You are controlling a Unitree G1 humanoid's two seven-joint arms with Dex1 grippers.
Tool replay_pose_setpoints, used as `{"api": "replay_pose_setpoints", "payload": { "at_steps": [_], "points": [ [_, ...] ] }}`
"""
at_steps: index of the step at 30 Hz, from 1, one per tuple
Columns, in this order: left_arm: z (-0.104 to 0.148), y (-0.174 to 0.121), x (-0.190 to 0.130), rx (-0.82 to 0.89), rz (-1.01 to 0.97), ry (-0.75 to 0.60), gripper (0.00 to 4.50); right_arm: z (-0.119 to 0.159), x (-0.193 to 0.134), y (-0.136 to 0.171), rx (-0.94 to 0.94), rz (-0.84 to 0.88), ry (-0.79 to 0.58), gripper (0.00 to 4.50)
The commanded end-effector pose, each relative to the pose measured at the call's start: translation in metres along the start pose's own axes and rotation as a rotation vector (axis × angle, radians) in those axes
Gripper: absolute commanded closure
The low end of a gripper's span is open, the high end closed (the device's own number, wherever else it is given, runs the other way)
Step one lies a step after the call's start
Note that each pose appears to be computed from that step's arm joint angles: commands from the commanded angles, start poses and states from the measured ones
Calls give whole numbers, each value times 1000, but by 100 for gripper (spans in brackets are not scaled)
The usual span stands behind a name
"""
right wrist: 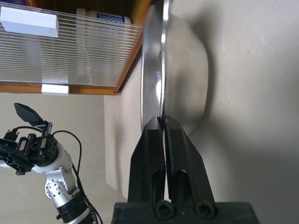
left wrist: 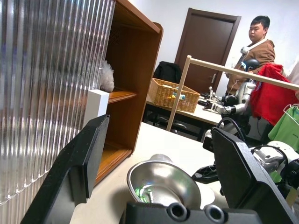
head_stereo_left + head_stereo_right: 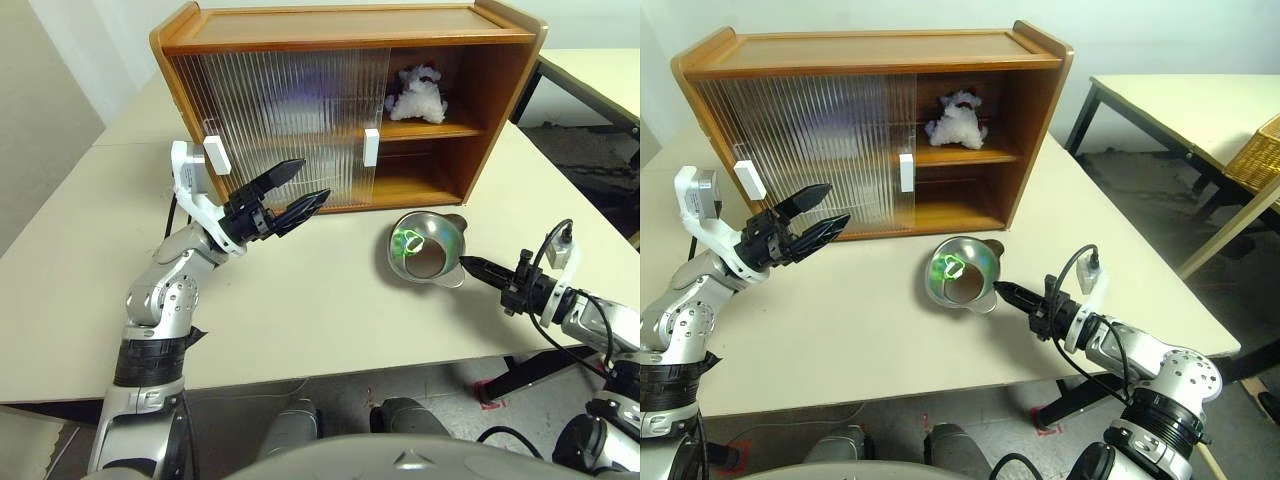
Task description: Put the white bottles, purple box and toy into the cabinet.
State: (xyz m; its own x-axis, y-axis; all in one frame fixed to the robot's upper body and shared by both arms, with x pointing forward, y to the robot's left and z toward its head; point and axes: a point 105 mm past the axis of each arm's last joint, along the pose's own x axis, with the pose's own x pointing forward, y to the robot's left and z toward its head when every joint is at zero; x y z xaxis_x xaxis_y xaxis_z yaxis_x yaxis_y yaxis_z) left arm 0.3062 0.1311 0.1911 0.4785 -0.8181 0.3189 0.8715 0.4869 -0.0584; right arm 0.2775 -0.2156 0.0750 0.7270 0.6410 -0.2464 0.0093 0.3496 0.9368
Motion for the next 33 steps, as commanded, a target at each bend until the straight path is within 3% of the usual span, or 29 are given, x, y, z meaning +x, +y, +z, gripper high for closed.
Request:
{"api": "replay_pose_setpoints", "payload": {
  "at_steps": [1,5,7,9,18,33],
  "points": [
    [3,1,0,12,0,4,0,0,-3,-7,15,-24,6,443],
    [4,1,0,13,-1,5,0,-1,-5,-11,22,-25,15,443],
    [3,1,0,11,-3,6,0,-3,-8,-15,25,-37,22,399],
    [2,0,0,7,-7,7,0,-4,-10,-19,28,-47,24,344],
    [0,-1,1,4,-22,14,0,-14,-18,-21,54,-17,75,12],
    [1,-1,-2,12,-8,19,0,-32,-3,-20,95,37,175,5]
  ]
}}
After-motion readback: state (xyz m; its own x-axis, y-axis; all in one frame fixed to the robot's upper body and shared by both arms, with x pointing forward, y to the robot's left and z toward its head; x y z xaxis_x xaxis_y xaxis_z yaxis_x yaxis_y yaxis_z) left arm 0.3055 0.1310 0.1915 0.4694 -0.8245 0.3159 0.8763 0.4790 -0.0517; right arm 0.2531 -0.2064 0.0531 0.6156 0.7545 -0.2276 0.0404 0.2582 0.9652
